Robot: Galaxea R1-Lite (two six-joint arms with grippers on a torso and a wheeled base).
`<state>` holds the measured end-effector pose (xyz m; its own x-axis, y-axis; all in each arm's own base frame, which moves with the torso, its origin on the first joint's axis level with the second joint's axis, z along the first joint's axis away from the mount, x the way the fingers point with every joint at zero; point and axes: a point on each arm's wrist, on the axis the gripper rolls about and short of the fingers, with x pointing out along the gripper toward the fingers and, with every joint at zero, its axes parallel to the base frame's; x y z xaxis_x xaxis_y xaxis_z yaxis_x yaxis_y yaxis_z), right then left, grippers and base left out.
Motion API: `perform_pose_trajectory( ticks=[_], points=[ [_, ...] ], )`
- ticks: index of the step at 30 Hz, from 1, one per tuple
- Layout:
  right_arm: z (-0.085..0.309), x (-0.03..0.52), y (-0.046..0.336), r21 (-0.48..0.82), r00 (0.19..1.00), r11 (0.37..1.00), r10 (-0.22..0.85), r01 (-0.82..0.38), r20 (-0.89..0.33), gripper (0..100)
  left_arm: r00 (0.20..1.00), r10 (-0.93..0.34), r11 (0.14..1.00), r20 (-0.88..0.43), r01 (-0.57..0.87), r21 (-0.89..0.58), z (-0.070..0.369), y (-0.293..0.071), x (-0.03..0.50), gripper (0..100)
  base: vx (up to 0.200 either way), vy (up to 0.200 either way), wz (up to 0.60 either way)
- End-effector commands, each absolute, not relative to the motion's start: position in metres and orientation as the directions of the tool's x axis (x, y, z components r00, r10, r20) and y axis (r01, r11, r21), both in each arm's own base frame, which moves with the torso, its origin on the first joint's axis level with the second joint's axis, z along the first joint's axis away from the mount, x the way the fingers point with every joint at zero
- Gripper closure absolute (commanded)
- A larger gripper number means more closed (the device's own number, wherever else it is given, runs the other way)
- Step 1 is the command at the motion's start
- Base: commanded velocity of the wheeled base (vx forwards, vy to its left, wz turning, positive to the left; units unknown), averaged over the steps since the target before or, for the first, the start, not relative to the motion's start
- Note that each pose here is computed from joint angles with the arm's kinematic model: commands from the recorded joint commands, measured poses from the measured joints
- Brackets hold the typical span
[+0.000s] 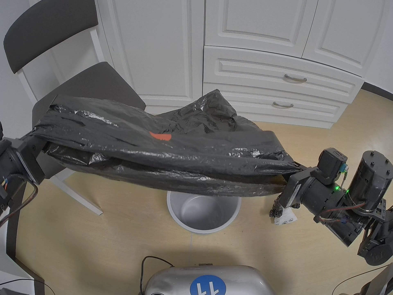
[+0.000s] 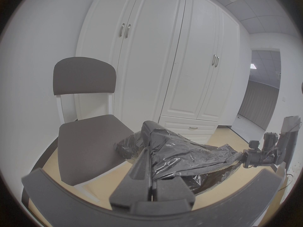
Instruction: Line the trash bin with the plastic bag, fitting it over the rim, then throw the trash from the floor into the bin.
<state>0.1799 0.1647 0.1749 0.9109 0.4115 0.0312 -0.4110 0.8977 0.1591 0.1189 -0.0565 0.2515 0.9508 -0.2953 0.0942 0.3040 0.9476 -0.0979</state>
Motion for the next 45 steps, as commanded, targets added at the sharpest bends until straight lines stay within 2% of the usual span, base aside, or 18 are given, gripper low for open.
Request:
perform_pose_trajectory(
  ticks=[1,7,11,14,21,25,26,27,29,41,45],
  points=[
    [0.186,0.163,0.16,0.152,0.898,0.886,0.438,-0.438,0.035,100,0.937,-0.343,0.933,0.071,0.348,-0.093,0.239,-0.057,0.107,100,0.0,0.0,0.0],
    [0.198,0.144,0.141,0.083,0.896,0.893,0.444,-0.443,0.0,100,0.891,-0.454,0.887,0.023,0.454,-0.081,0.225,-0.068,0.096,100,0.0,0.0,0.0],
    [0.207,0.125,0.122,0.04,0.893,0.893,0.449,-0.448,-0.035,100,0.861,-0.507,0.862,-0.035,0.507,-0.017,0.215,-0.069,0.086,100,0.0,0.0,0.0],
    [0.211,0.111,0.112,0.016,0.876,0.877,0.48,-0.48,-0.052,100,0.84,-0.537,0.843,-0.074,0.538,-0.003,0.21,-0.068,0.08,100,0.0,0.0,0.0],
    [0.209,0.105,0.114,0.016,0.833,0.835,0.55,-0.55,-0.062,100,0.806,-0.585,0.81,-0.09,0.587,-0.012,0.207,-0.07,0.077,100,0.0,0.0,0.0],
    [0.221,0.092,0.127,0.037,0.711,0.711,0.703,-0.702,-0.015,100,0.764,-0.641,0.767,-0.073,0.641,-0.021,0.211,-0.073,0.079,100,0.0,0.0,0.0],
    [0.222,0.091,0.127,0.038,0.707,0.707,0.707,-0.706,-0.012,100,0.763,-0.642,0.766,-0.072,0.642,-0.021,0.212,-0.074,0.079,100,0.0,0.0,0.0],
    [0.221,0.087,0.134,0.039,0.658,0.658,0.753,-0.752,-0.021,100,0.756,-0.652,0.758,-0.058,0.652,-0.027,0.217,-0.078,0.083,100,0.0,0.0,0.0],
    [0.218,0.084,0.136,0.038,0.636,0.637,0.771,-0.77,-0.033,100,0.756,-0.652,0.758,-0.055,0.651,-0.035,0.217,-0.082,0.087,100,0.0,0.0,0.0],
    [0.214,0.085,0.139,0.041,0.628,0.63,0.777,-0.776,-0.05,100,0.742,-0.67,0.741,-0.009,0.669,-0.056,0.229,-0.101,0.106,100,0.0,0.0,0.0],
    [0.209,0.087,0.142,0.082,0.628,0.633,0.774,-0.77,-0.076,100,0.726,-0.687,0.724,-0.003,0.685,-0.075,0.235,-0.108,0.112,100,0.0,0.0,0.0]
  ],
)
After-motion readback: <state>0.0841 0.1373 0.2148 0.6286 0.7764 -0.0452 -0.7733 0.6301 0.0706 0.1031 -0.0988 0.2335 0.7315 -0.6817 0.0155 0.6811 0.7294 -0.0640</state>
